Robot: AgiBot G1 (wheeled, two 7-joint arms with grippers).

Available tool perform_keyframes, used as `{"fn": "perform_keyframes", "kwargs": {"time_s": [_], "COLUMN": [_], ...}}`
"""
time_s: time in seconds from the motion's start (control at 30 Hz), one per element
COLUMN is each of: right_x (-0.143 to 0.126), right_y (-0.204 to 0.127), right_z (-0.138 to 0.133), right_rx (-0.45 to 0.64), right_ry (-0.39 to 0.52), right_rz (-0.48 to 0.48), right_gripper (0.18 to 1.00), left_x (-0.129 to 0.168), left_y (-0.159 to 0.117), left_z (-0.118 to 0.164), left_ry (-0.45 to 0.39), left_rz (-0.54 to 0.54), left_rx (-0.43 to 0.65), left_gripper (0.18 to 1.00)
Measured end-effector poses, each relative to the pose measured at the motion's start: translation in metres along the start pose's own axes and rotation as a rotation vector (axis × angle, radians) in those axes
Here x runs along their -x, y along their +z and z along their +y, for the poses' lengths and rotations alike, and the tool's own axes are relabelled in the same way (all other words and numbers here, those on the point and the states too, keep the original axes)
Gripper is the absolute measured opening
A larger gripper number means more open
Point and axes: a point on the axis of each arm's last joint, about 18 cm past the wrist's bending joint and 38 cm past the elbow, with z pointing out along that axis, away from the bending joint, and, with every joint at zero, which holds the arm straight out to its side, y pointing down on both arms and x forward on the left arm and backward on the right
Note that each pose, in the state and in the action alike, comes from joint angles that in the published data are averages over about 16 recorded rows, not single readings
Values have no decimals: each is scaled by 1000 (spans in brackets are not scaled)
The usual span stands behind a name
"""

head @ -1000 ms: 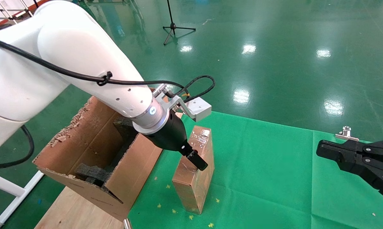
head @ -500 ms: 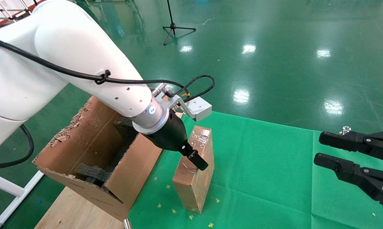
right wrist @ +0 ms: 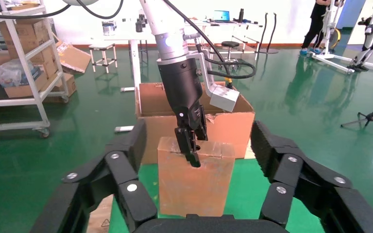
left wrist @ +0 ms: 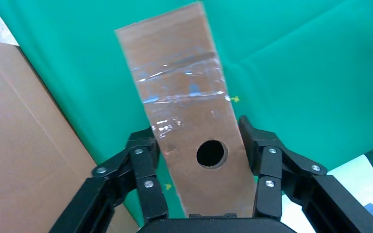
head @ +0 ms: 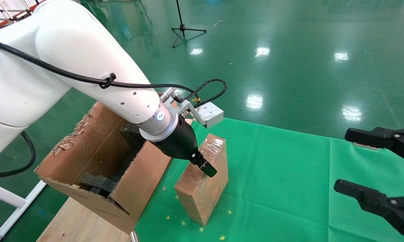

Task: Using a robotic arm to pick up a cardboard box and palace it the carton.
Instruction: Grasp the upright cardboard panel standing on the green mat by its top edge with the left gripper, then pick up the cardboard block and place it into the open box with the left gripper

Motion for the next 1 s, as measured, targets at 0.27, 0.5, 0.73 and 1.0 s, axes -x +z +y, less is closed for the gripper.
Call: {"fn": "perform_keyframes", "kwargs": {"time_s": [0.27,0.5,0.73,1.0], "right_x": [0,0,0,0], "right_y": [0,0,0,0], "right_z": [0,0,0,0], "right_rx": [0,0,0,0], "right_ry": [0,0,0,0], "right_rz": [0,0,0,0], "right_gripper": [839,932,982,998], "left_x": [42,98,155,212], "left_y": [-54,-133,-178,-165], "left_z": [-6,5,42,101], "left_ry": [81,142,143,83], "left_rz": [-45,-169,-311,-403], "left_rx": [-172,-350,-365,-211], "left_gripper": [475,365,329,321]}}
